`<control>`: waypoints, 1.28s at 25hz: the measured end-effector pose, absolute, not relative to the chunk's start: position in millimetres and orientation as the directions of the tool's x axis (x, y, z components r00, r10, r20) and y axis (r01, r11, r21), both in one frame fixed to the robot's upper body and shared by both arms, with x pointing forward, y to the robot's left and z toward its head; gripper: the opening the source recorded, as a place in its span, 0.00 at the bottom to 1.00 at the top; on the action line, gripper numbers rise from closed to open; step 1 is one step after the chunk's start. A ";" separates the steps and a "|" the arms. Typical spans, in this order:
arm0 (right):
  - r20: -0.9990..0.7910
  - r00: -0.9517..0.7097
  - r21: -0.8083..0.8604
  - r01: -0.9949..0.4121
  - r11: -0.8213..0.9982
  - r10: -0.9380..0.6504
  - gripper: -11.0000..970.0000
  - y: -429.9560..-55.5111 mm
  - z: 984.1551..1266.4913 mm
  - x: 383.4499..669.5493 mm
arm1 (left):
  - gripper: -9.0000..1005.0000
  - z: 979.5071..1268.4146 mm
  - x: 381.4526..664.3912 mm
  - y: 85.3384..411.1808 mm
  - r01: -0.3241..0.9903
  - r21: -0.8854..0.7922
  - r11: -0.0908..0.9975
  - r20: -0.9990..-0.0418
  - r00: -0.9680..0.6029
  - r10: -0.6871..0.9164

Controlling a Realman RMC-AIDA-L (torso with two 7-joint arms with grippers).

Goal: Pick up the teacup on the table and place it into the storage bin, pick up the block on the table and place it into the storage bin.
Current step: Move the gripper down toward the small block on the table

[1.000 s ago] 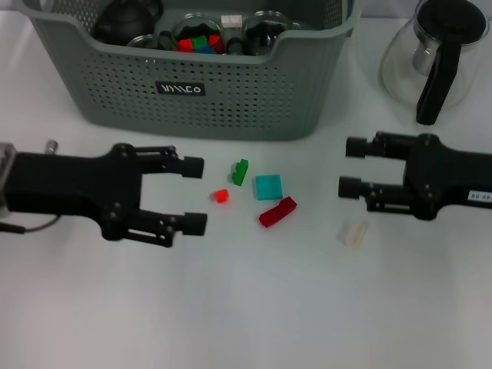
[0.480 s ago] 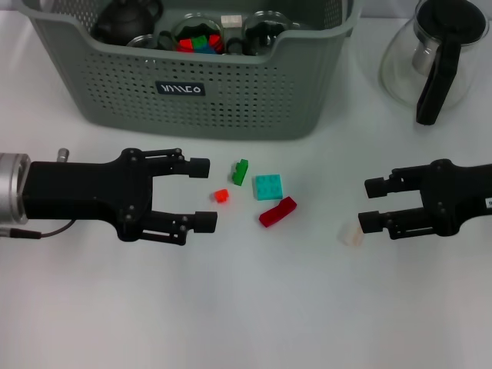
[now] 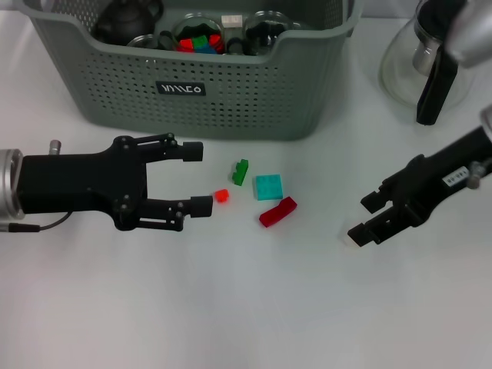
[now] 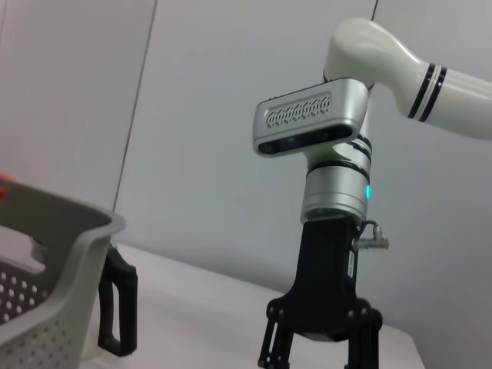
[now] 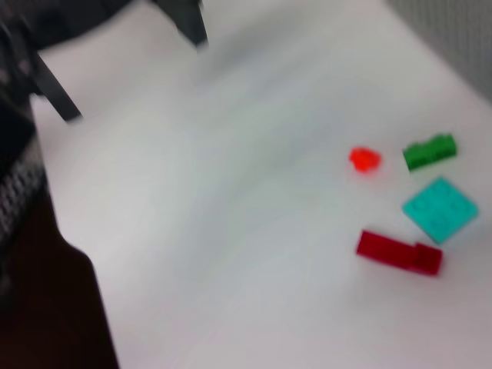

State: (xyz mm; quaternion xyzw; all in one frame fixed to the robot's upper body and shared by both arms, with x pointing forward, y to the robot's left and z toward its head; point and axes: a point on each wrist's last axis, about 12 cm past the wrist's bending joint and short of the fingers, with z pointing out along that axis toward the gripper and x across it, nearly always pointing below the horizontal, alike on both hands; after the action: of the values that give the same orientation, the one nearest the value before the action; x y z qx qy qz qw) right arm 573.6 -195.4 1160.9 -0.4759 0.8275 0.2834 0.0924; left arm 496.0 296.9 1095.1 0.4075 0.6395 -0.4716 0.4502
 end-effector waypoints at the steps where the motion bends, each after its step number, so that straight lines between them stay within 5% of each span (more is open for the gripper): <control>1: -0.398 -0.526 0.371 -0.841 0.393 -0.751 0.77 -190.7 1162.6 575.6 | 0.86 1094.8 495.9 296.5 0.946 -0.235 0.225 -0.961 -0.260 0.090; 11: -0.252 -0.520 0.214 -0.852 0.477 -0.816 0.77 -163.8 1153.1 585.8 | 0.86 1094.8 496.0 298.9 0.943 -0.218 0.251 -0.969 -0.240 0.060; 32: -0.192 -0.587 0.197 -0.808 0.555 -0.787 0.77 -145.6 1129.3 581.6 | 0.86 1087.9 495.5 299.1 0.927 -0.234 0.294 -0.966 -0.257 0.041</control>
State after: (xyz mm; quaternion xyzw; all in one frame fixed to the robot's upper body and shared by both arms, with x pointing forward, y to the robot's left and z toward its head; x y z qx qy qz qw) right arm 581.6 -145.6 1129.3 -0.4528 0.8808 0.1325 0.0407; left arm 495.5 299.1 1087.9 0.3751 0.6448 -0.4609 0.4807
